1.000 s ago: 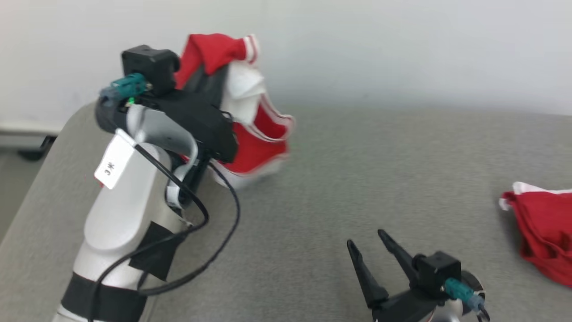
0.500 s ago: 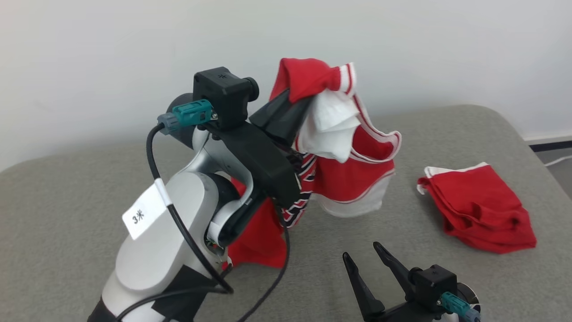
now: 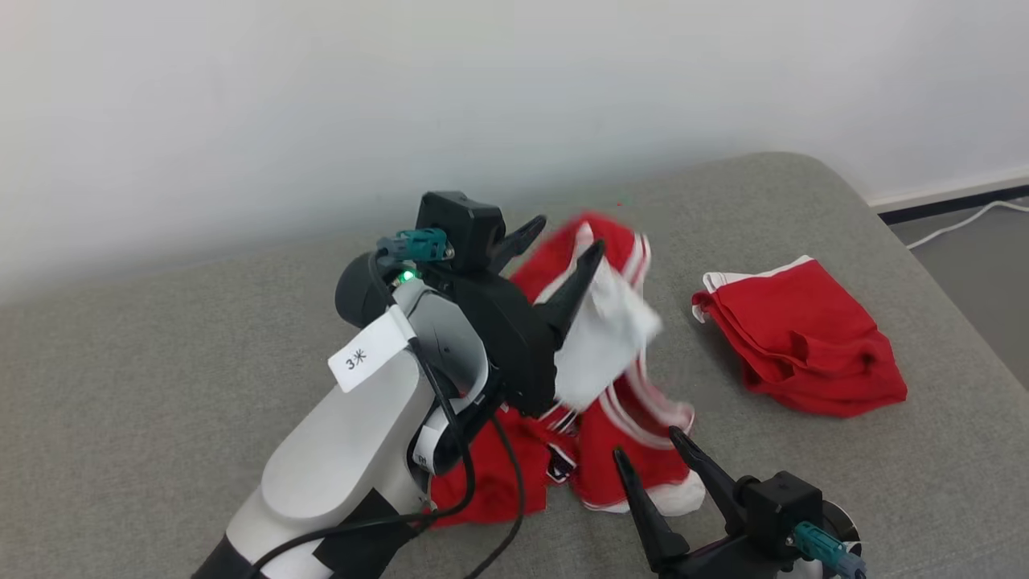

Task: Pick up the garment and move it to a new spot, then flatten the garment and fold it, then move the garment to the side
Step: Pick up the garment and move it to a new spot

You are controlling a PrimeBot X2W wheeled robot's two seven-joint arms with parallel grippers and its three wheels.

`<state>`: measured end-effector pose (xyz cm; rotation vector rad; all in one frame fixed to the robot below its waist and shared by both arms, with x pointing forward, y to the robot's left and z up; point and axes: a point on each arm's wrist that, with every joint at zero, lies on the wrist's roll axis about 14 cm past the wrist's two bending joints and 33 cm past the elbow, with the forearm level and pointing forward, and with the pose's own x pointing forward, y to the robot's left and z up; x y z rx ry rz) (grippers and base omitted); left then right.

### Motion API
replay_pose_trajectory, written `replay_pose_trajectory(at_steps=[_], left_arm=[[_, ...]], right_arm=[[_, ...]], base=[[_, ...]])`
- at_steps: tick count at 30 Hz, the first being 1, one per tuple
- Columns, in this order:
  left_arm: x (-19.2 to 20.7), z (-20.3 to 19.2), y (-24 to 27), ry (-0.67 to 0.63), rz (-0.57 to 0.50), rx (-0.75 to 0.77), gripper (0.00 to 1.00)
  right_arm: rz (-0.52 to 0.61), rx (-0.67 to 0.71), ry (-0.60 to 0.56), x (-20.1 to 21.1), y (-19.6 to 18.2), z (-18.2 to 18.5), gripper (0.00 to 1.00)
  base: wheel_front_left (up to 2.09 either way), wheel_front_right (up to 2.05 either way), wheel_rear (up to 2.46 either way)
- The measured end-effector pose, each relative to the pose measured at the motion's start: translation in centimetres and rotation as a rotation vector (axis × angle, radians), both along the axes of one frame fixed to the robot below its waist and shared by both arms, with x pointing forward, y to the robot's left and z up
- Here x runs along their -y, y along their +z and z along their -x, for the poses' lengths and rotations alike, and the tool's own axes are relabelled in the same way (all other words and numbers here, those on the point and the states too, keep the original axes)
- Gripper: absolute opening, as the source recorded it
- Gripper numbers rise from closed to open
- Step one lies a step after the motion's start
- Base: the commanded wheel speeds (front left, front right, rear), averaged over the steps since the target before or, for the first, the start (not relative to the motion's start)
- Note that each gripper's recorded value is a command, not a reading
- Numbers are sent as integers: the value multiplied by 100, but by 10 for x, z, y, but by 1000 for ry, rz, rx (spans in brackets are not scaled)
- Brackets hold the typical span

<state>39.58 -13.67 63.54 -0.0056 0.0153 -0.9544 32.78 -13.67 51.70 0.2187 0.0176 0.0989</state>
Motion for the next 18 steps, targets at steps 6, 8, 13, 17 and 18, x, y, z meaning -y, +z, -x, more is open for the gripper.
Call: replay_pose_trajectory(at_steps=[6,8,13,17,18], left_arm=[[6,-3,-31,-13,-24,-92,100],[6,-4,-36,-12,-24,-101,100],[-1,-8,-44,4,-15,-133,100],[-10,-4,-56,11,-16,-158,100],[-12,-1,-62,7,-24,-170,100]], right_arm=[[4,-10,-7,3,-3,-5,100],[3,-14,-10,4,-4,-6,100],[6,-16,-12,6,-6,-8,100],[8,-12,-6,4,-6,-11,100],[11,-11,-4,3,-6,-12,100]], base=[[0,0,0],[0,0,0],[0,0,0],[0,0,0],[0,0,0]])
